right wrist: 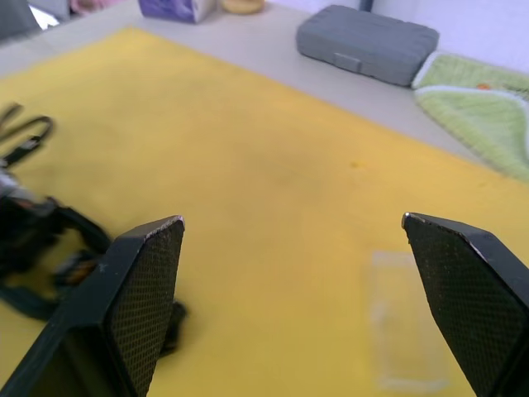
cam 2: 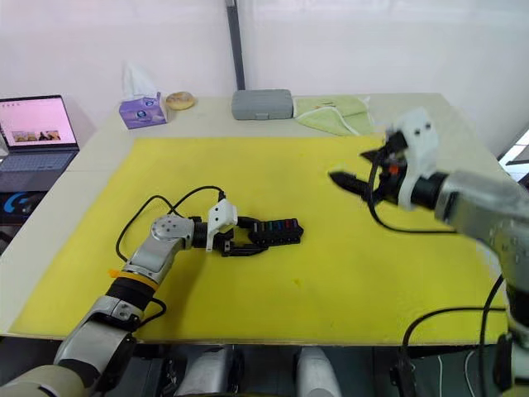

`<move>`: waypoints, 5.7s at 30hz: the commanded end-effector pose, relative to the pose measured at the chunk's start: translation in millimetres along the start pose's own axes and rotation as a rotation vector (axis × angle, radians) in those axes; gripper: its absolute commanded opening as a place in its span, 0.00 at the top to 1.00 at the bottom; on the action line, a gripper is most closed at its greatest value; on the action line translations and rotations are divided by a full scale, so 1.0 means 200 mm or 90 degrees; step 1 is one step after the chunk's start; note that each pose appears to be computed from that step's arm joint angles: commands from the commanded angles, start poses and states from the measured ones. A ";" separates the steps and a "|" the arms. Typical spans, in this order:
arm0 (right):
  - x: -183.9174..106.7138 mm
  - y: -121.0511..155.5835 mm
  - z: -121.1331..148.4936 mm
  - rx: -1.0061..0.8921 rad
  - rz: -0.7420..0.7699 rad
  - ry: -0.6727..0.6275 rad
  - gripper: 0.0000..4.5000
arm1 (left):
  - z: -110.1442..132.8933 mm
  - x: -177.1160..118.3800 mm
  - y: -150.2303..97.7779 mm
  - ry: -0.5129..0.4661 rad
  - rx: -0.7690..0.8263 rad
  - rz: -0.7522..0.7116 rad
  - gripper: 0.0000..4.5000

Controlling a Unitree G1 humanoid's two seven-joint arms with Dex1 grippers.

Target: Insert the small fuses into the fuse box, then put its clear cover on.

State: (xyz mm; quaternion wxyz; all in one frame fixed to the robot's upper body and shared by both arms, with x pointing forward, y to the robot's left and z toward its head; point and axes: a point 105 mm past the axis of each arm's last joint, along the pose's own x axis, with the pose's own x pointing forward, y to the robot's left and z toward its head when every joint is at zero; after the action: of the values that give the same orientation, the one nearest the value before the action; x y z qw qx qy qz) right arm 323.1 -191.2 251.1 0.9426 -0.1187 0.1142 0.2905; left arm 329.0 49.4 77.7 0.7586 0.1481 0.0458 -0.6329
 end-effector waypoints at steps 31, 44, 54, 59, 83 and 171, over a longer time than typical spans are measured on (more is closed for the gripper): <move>0.36 -0.42 -0.37 -0.058 0.010 0.402 0.00 | -0.05 0.09 -0.08 0.016 0.023 -0.025 0.43; 0.38 -0.45 -0.35 -0.083 -0.015 0.378 0.64 | -0.03 0.06 -0.04 0.022 0.042 -0.030 0.43; 0.28 -0.31 -0.03 -0.184 0.082 0.240 0.64 | -0.02 0.06 -0.01 0.017 0.045 -0.066 0.43; 0.15 0.05 -0.02 -0.311 0.287 0.240 0.64 | 0.02 0.03 -0.05 -0.002 0.018 -0.153 0.43; 0.24 0.56 -0.08 -0.306 0.346 0.317 0.64 | 0.00 0.08 -0.04 0.022 0.042 -0.194 0.43; 0.30 0.68 -0.36 -0.318 0.384 0.385 0.40 | -0.01 0.13 -0.03 0.010 0.050 -0.157 0.43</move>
State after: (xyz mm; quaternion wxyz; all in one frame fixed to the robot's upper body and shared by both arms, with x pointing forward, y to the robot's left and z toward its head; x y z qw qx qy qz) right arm 292.8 -77.3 155.0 0.7076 -0.3916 0.3229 0.4917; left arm 331.4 30.8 82.3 0.6661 0.1827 0.0220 -0.7228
